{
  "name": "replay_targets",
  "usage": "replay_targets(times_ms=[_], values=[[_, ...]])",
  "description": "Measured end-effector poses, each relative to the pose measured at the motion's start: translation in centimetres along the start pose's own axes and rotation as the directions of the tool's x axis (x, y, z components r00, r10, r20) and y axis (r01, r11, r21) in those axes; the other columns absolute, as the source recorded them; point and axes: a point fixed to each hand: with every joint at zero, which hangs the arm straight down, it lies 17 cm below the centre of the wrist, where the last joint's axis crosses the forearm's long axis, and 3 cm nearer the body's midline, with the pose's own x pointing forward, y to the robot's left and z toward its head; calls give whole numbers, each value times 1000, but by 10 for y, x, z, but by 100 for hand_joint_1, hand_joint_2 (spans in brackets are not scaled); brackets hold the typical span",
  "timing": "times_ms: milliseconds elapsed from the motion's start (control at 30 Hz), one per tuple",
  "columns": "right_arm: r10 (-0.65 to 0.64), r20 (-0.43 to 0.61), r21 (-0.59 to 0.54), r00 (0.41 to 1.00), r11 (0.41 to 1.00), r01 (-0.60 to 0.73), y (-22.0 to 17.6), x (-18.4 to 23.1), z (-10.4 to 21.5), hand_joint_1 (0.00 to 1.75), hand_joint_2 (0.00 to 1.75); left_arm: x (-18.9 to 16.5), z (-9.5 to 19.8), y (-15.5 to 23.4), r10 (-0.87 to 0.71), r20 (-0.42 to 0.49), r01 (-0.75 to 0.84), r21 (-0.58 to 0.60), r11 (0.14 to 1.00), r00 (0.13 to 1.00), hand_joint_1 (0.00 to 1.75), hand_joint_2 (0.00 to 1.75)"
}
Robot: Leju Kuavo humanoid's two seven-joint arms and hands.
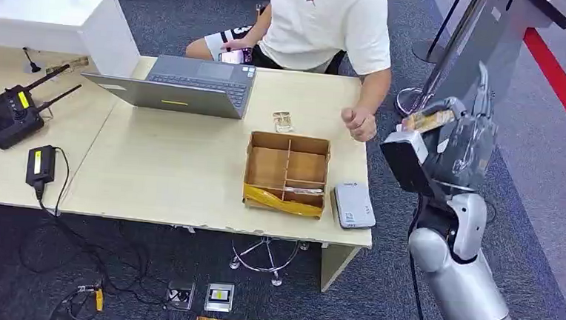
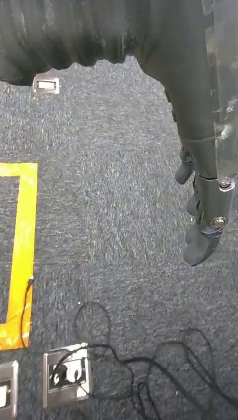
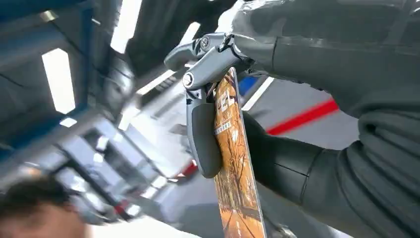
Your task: Pass the card to the sensor for recognition and then transmit it.
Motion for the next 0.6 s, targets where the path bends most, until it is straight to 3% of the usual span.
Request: replay_targets(times_ms=[267, 400, 600], values=[[-31, 128, -11, 991, 999, 32, 19, 70, -36, 175, 175, 36, 2, -2, -22, 73, 22, 1, 1000, 997, 0, 175], [-1, 62, 91, 998, 996, -5, 72, 58, -42, 175, 175, 52, 4, -6, -51, 104, 51, -4, 999, 993, 0, 175], [108, -22, 176, 994, 979, -102, 114, 29, -39, 175, 175, 71, 6, -12, -69, 130, 71, -14, 997, 989, 0, 175]])
